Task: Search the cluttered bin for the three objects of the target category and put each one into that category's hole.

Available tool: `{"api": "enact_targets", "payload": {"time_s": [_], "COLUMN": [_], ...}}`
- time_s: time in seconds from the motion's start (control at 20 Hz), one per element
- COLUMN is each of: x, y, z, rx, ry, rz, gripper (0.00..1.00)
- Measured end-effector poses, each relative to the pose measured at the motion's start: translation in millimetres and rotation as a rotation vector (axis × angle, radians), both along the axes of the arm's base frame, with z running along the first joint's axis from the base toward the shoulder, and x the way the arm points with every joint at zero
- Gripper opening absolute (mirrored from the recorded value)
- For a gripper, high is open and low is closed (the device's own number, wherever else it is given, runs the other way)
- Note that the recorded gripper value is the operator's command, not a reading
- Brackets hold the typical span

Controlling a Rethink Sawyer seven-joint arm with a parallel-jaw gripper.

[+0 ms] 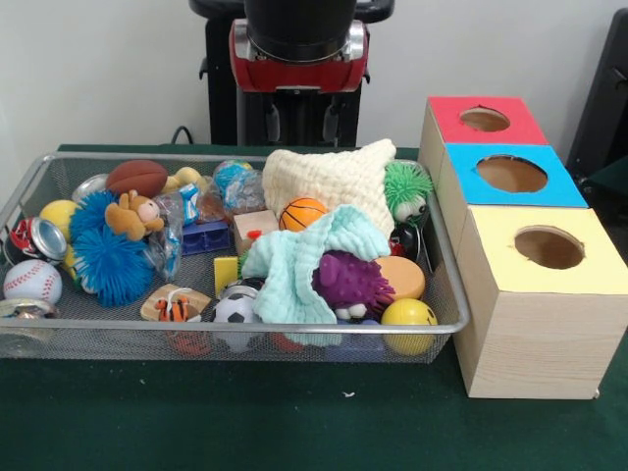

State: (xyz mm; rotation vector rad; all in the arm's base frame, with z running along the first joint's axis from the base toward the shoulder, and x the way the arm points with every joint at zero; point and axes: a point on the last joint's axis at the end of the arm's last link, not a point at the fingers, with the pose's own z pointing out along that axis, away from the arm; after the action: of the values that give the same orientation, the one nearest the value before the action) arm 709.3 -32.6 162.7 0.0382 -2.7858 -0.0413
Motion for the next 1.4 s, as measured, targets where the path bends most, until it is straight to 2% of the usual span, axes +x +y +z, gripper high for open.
{"api": "enact_targets", "payload": {"time_s": [0.5, 0.75, 1.1, 1.4], "x": [-14.2, -24.9, -36.3, -39.2], "y": [26.4, 37.8, 29.5, 12.6], "z": [-16.4, -27.9, -37.9, -32.5], "rx": [0.012, -0.022, -0.082, -0.096], "ry": [0.045, 0.054, 0.042, 0.032], "rz": [0.039, 0.092, 0.145, 0.139], "gripper": [1.0, 1.0, 1.0, 1.0]}}
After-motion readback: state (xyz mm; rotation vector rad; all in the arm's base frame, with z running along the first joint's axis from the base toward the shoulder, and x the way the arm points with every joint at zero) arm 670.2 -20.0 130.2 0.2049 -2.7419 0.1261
